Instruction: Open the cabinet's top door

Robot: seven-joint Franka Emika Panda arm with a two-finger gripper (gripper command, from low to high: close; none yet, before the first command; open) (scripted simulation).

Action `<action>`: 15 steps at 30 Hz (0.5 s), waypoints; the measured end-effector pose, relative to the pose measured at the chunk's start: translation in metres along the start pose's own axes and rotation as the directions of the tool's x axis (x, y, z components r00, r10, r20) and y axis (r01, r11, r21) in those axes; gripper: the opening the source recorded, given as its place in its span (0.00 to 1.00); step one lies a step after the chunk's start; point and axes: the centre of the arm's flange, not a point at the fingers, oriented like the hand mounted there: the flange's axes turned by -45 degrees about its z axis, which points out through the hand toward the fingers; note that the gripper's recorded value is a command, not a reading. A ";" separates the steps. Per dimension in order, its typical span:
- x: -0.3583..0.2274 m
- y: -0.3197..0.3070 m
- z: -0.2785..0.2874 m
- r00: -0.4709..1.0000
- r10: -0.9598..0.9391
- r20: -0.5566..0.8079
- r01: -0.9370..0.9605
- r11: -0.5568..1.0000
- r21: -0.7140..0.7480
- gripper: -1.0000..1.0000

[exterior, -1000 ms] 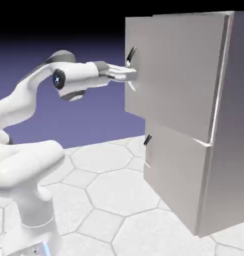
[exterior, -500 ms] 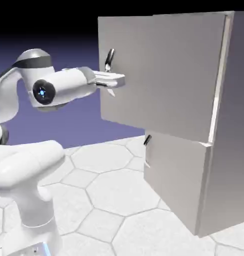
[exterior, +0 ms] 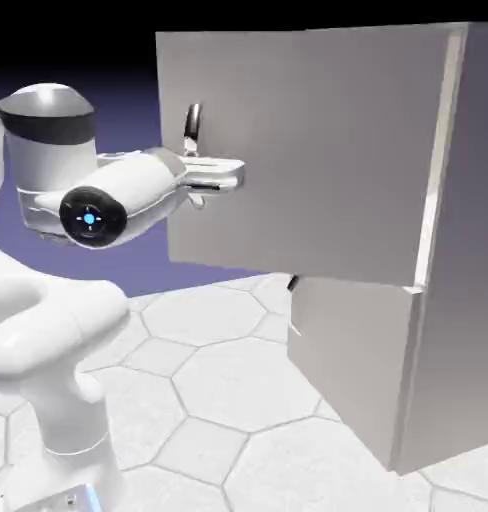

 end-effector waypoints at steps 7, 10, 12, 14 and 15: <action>0.000 -0.026 -0.052 1.000 0.000 0.000 0.000 0.988 -0.152 0.00; 0.000 -0.041 -0.074 1.000 0.000 0.000 0.000 0.976 -0.220 0.00; 0.000 -0.051 -0.088 1.000 0.000 0.000 0.000 0.964 -0.264 0.00; 0.000 -0.062 -0.102 1.000 0.000 0.000 0.000 0.951 -0.309 0.00; 0.000 -0.068 -0.108 1.000 0.000 0.000 0.000 0.944 -0.331 0.00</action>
